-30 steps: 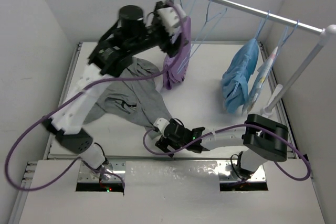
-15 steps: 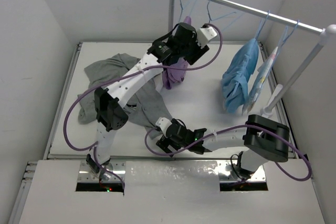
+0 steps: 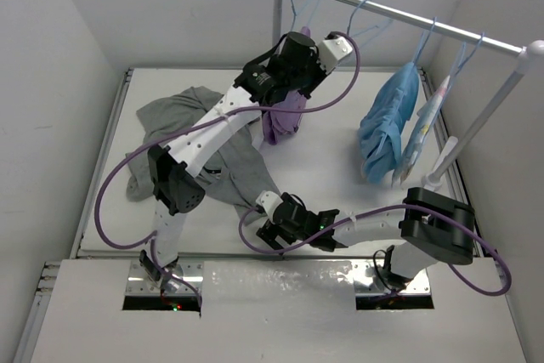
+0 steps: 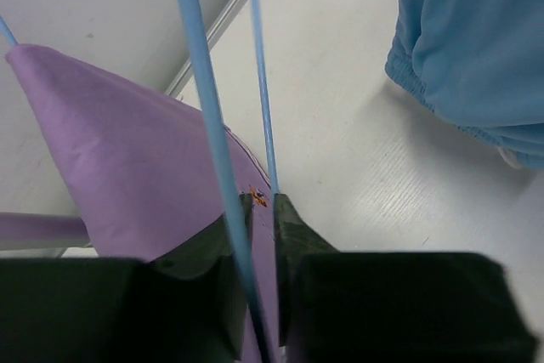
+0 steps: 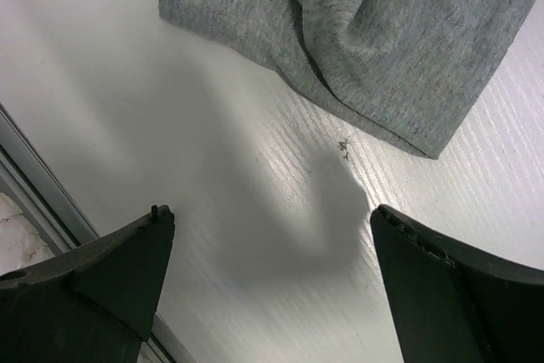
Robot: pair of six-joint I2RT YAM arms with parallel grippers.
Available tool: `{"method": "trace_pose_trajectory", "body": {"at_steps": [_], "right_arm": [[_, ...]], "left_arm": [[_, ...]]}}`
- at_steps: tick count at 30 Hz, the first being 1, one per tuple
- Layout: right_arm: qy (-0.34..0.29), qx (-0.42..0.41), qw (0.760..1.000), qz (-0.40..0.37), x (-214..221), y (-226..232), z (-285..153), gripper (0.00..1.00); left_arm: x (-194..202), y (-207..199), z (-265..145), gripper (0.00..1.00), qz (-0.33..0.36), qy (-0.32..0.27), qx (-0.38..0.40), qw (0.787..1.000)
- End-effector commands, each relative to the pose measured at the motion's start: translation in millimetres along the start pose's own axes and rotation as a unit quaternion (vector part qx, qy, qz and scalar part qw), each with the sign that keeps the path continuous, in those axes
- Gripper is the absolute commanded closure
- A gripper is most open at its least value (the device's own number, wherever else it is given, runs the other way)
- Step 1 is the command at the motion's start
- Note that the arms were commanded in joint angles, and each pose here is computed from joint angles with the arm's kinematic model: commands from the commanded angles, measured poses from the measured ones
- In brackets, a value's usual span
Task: Place the t-shirt on the hanger
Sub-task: Pick up the hanger from the clothesline.
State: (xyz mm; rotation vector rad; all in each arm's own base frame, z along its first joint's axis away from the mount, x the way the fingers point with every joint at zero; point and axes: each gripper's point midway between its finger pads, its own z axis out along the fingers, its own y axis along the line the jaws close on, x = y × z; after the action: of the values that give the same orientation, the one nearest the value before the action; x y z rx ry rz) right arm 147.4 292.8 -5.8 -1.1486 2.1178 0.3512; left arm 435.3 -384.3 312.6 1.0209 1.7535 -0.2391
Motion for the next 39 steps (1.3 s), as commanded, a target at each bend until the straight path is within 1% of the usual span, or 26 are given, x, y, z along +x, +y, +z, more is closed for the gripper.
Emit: {"method": "trace_pose_trajectory", "body": {"at_steps": [1, 2, 7, 15, 19, 22, 24, 27, 28, 30, 32, 33, 34, 35, 36, 37, 38, 39], "right_arm": [[-0.020, 0.005, 1.000, 0.006, -10.9, -1.5, -4.0, 0.06], [-0.019, 0.005, 1.000, 0.006, -10.6, -1.5, -4.1, 0.06], [-0.017, 0.008, 1.000, 0.006, -11.1, -2.1, -4.8, 0.06], [-0.017, 0.014, 1.000, 0.005, -12.4, -4.5, -6.0, 0.06], [-0.019, 0.015, 1.000, 0.000, -15.3, -5.7, -8.7, 0.06], [-0.022, 0.014, 1.000, -0.006, -17.9, -6.5, -12.0, 0.06], [-0.024, 0.010, 1.000, -0.017, -20.7, -6.9, -15.6, 0.06], [-0.017, -0.002, 0.999, -0.042, -23.8, -4.7, -22.3, 0.06], [-0.005, -0.008, 0.999, -0.052, -19.3, -3.7, -24.8, 0.06], [-0.014, -0.026, 0.996, -0.080, -29.0, 2.6, -32.1, 0.06], [0.000, -0.045, 0.993, -0.107, -25.3, 7.8, -40.0, 0.06], [-0.012, -0.057, 0.990, -0.127, -34.7, 11.9, -47.0, 0.06], [-0.004, -0.070, 0.988, -0.141, -32.0, 15.5, -52.9, 0.06], [-0.012, -0.082, 0.986, -0.148, -39.6, 20.3, -59.0, 0.05], [-0.022, -0.105, 0.979, -0.176, -43.2, 26.5, -69.9, 0.04], [-0.029, -0.113, 0.976, -0.183, -48.3, 28.6, -76.0, 0.02], [-0.043, -0.118, 0.974, -0.191, -59.7, 30.1, -83.8, 0.02], [-0.059, -0.126, 0.971, -0.195, -68.6, 31.8, -94.5, 0.02]], "left_arm": [[-58.8, 9.4, -52.4, 0.89, -0.001, -0.078, -0.009, 0.997], [-58.3, 9.5, -53.2, 1.00, -0.002, -0.077, -0.009, 0.997], [-64.0, 10.5, -61.7, 1.00, -0.018, -0.085, -0.011, 0.996], [-87.8, 21.0, -97.3, 1.00, -0.046, -0.119, -0.025, 0.991], [-84.1, 34.5, -110.1, 1.00, -0.047, -0.112, -0.051, 0.991], [-74.8, 51.1, -120.4, 1.00, -0.049, -0.106, -0.070, 0.991], [-66.6, 56.6, -130.5, 1.00, -0.048, -0.100, -0.070, 0.991], [-53.9, 51.3, -148.2, 1.00, -0.022, -0.088, -0.055, 0.994], [-46.4, 46.2, -152.4, 1.00, -0.011, -0.078, -0.044, 0.996], [-28.9, 38.9, -169.6, 1.00, 0.008, -0.059, -0.032, 0.998], [-17.5, 36.1, -193.5, 1.00, 0.025, -0.054, -0.032, 0.998], [-9.8, 34.7, -203.2, 1.00, 0.032, -0.046, -0.031, 0.998], [-3.8, 34.0, -222.6, 1.00, 0.046, -0.047, -0.032, 0.997], [0.2, 34.7, -232.3, 1.00, 0.050, -0.045, -0.034, 0.997], [14.2, 33.9, -242.3, 1.00, 0.054, -0.023, -0.031, 0.998], [17.0, 30.4, -260.6, 1.00, 0.058, -0.030, -0.024, 0.998], [20.0, 29.1, -270.2, 1.00, 0.066, -0.030, -0.021, 0.997], [30.7, 25.7, -280.6, 1.00, 0.069, -0.015, -0.012, 0.997]]}}
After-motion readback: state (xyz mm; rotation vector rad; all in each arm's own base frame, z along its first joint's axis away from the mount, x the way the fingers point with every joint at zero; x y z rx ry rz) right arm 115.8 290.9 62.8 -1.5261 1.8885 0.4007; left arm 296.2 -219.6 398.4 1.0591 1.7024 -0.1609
